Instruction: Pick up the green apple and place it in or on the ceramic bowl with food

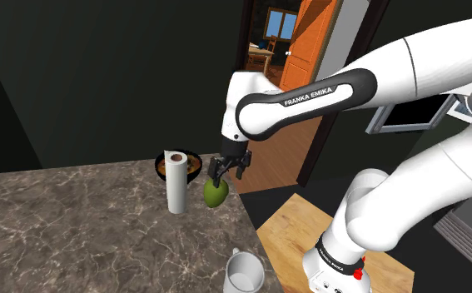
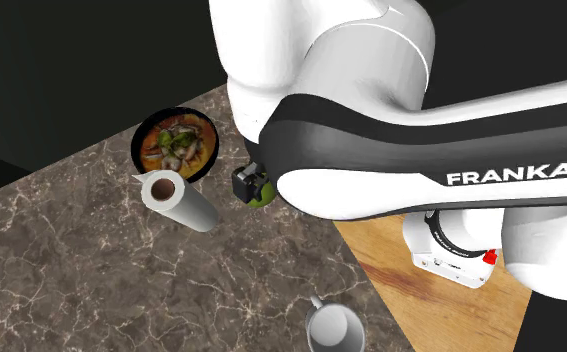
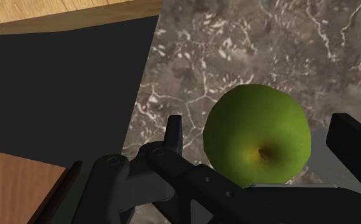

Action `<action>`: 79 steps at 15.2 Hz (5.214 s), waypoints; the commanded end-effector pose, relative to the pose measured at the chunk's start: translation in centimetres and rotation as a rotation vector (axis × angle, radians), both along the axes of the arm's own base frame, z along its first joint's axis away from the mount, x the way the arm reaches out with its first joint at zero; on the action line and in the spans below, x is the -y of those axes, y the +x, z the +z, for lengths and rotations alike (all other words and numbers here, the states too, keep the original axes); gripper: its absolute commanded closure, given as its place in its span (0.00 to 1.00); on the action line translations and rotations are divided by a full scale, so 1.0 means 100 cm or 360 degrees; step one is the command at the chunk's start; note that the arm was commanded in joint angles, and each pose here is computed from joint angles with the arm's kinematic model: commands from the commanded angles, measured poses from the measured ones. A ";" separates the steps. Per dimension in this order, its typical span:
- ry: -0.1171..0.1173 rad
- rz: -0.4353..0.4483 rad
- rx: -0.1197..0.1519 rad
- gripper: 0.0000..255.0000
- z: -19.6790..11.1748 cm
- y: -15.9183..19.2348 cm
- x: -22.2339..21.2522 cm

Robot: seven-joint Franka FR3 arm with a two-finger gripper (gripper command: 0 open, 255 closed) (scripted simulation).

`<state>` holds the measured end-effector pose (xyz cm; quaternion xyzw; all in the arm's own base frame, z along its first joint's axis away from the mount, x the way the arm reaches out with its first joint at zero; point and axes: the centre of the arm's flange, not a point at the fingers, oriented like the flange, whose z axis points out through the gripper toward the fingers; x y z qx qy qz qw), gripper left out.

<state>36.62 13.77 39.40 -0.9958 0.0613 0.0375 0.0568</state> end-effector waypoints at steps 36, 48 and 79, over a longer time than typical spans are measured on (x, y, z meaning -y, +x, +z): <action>0.0021 -0.0010 -0.0005 1.00 0.003 0.002 -0.016; 0.0021 -0.0010 -0.0005 1.00 0.066 0.002 -0.016; 0.0021 -0.0010 -0.0005 1.00 0.110 0.179 -0.034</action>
